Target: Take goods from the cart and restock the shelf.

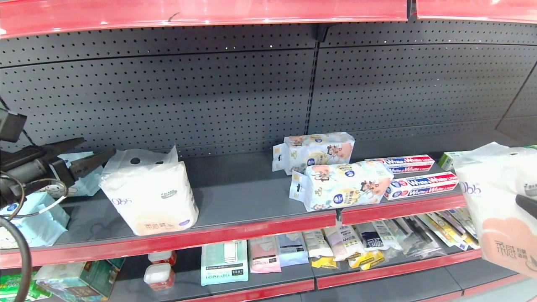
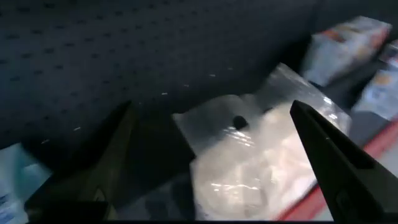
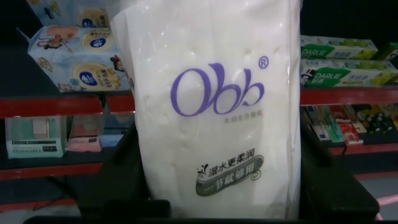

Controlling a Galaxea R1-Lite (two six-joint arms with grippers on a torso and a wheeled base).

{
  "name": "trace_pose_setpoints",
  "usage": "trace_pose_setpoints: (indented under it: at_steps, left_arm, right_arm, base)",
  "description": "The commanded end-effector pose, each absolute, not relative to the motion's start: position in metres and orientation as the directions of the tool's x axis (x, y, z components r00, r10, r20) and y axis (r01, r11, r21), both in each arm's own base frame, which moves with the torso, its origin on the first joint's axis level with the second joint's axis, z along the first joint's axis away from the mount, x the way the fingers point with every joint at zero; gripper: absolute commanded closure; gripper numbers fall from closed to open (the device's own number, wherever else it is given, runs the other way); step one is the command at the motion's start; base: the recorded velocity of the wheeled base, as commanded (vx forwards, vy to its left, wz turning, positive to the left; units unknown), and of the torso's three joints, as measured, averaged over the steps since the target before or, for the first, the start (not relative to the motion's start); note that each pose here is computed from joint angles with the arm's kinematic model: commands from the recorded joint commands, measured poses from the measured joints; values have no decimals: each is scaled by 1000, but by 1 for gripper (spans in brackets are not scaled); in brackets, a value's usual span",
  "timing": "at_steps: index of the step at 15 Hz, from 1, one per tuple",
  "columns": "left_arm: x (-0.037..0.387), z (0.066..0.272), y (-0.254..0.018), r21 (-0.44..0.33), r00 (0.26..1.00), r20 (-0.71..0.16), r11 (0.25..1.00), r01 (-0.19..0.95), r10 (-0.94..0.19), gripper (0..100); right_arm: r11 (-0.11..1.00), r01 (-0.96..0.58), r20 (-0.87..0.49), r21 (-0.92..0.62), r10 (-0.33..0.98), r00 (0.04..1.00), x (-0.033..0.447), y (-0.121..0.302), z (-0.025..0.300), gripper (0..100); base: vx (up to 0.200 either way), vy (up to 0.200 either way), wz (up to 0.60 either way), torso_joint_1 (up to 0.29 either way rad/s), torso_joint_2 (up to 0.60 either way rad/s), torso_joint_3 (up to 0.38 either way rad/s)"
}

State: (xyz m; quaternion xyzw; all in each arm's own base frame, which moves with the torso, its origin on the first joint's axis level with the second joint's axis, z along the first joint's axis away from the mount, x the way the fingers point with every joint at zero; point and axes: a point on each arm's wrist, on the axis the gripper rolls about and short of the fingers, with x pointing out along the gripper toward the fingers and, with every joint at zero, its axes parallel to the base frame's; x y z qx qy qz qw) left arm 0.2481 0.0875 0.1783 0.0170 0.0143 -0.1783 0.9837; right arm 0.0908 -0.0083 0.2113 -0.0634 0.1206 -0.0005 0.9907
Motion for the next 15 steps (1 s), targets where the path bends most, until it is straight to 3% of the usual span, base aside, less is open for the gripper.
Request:
trace_pose_setpoints:
  at_steps: [1,2,4,6,8,15]
  left_arm:
    - [241,191,81,44,958,1,957,287,-287,0]
    - [236,193,73,19,983,9,983,181,-182,0]
    - [217,196,58,-18,988,-3,988,151,-151,0]
    - [195,202,41,-54,991,-79,993,104,-108,0]
    - [168,206,27,-67,982,-135,990,121,-129,0]
    - [76,196,1,-28,967,-121,975,221,-223,0]
  right_arm:
    - [992,-15,-252,-123,-16,968,90,-8,207,100]
    - [992,-20,-252,-124,-12,968,86,-7,204,100]
    - [992,-21,-236,-126,-9,972,87,-7,208,100]
    - [992,-29,-249,-123,-3,968,88,-7,205,100]
    - [992,-51,-251,-118,20,968,87,-5,204,100]
    - [980,-121,-261,-156,78,962,90,0,205,100]
  base:
    - [0,0,0,0,0,0]
    - [0,0,0,0,0,0]
    - [0,0,0,0,0,0]
    - [0,0,0,0,0,0]
    - [0,0,0,0,0,0]
    - [0,0,0,0,0,0]
